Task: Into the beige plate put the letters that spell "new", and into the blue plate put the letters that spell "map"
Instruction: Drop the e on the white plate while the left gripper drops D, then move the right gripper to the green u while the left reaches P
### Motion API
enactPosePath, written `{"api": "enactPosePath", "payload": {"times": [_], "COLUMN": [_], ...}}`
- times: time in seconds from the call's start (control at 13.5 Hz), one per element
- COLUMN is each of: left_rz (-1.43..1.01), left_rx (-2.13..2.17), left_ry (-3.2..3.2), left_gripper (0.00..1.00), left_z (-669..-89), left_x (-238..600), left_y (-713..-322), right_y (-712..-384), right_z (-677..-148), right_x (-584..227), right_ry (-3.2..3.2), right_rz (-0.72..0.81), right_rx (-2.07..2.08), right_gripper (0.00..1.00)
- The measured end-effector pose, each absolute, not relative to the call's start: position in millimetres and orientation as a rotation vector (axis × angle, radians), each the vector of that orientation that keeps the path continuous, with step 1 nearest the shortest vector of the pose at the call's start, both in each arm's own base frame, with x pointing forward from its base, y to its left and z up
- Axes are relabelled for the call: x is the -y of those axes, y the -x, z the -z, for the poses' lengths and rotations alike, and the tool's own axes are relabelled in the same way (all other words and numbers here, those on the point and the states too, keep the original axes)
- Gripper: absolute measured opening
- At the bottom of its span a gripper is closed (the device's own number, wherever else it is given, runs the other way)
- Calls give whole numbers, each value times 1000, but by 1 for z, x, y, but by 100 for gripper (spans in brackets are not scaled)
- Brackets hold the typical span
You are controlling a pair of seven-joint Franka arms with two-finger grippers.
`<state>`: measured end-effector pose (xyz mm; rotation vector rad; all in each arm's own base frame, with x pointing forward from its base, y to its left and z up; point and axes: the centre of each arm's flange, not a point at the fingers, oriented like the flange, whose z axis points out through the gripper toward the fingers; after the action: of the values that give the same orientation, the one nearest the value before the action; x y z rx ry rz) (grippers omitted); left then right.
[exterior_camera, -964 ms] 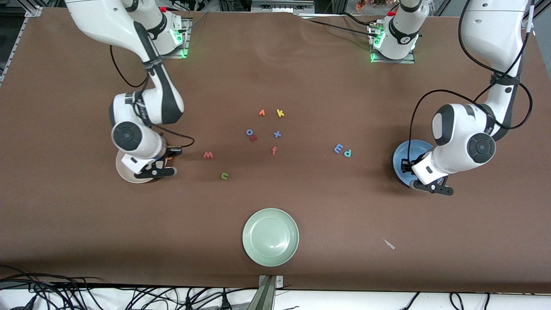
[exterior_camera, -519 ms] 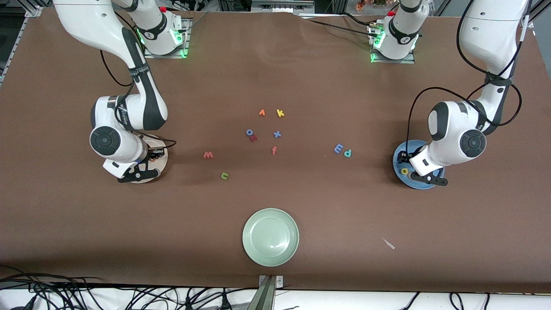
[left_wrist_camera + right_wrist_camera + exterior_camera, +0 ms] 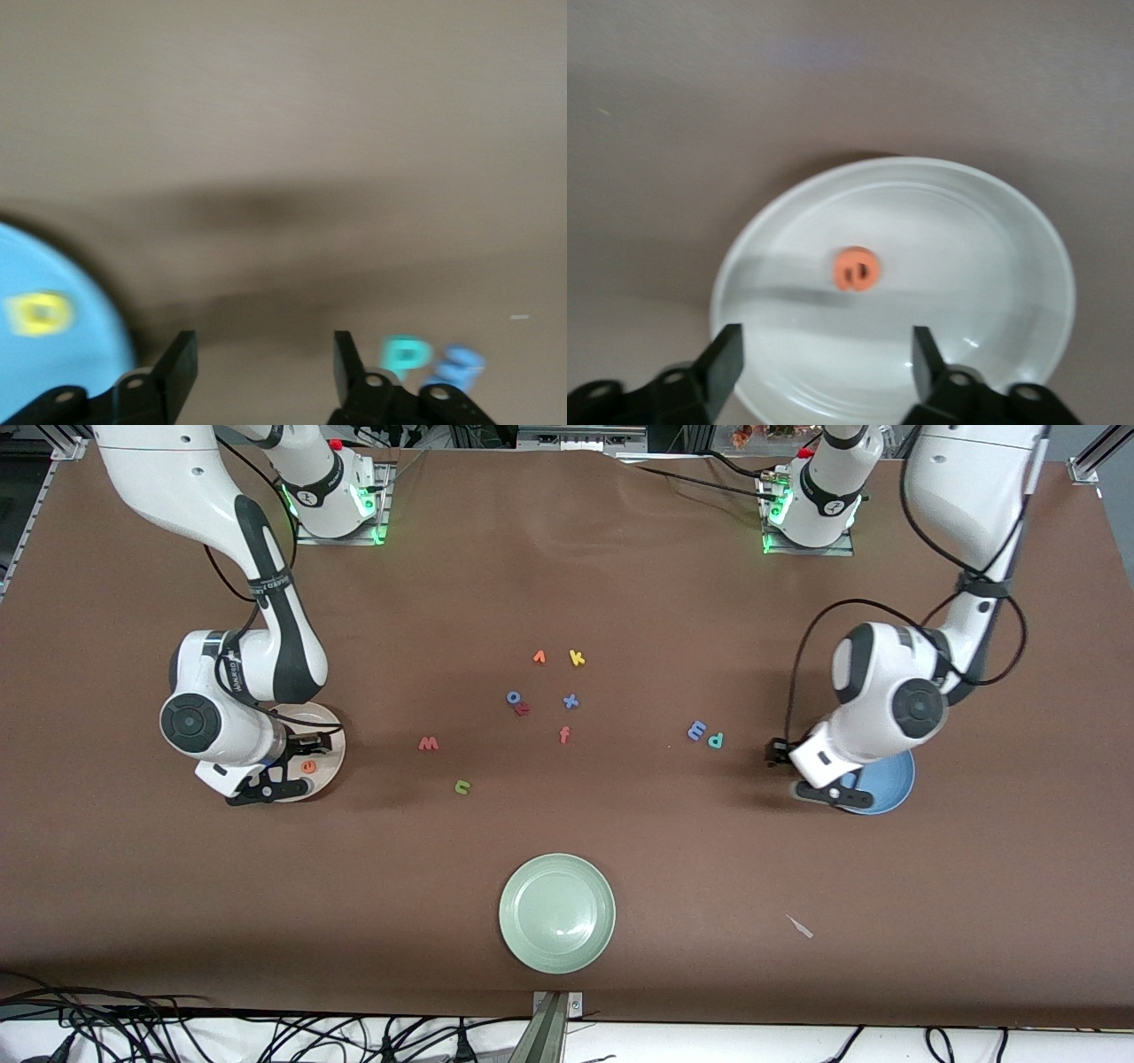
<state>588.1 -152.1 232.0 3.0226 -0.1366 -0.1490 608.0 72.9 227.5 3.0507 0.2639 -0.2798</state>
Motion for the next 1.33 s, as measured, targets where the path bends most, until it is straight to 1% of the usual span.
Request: {"api": "enactPosePath", "payload": {"times": [0.07,0.15,0.22,0.3,0.44,0.59,0.96,1.33], "left_rz": [159,157,159,165,179,197,234,235], "left_rx": [112,95,86,88,83,77,55,41], "left_ry": [-3025,-3029,-3033,-3037,-3042,-3047,-3054,-3060], "left_gripper": [82,89,89,83,64,64,67,67], "left_z": [-230,-227,-222,-216,-204,-197,-185,-179], "left_x": [176,196,209,217,218,215,216,229], "left_y": [-581,-575,-569,-565,-562,-560,-554,-548], "right_y": [-608,-608,-608,-607,-603,-598,-592,-603], "right_z": [-229,-230,-231,-231,-234,-236,-240,-232], "right_x": [-78,-84,-92,-103,-131,-163,-229,-279], "right_ry": [-3062,-3075,-3090,-3103,-3120,-3136,-3157,-3154], "right_rz": [276,272,268,266,261,236,114,81], "right_rx": [-258,-239,-207,-174,-90,-6,190,449], "right_gripper": [100,100,100,100,100,100,100,100]}}
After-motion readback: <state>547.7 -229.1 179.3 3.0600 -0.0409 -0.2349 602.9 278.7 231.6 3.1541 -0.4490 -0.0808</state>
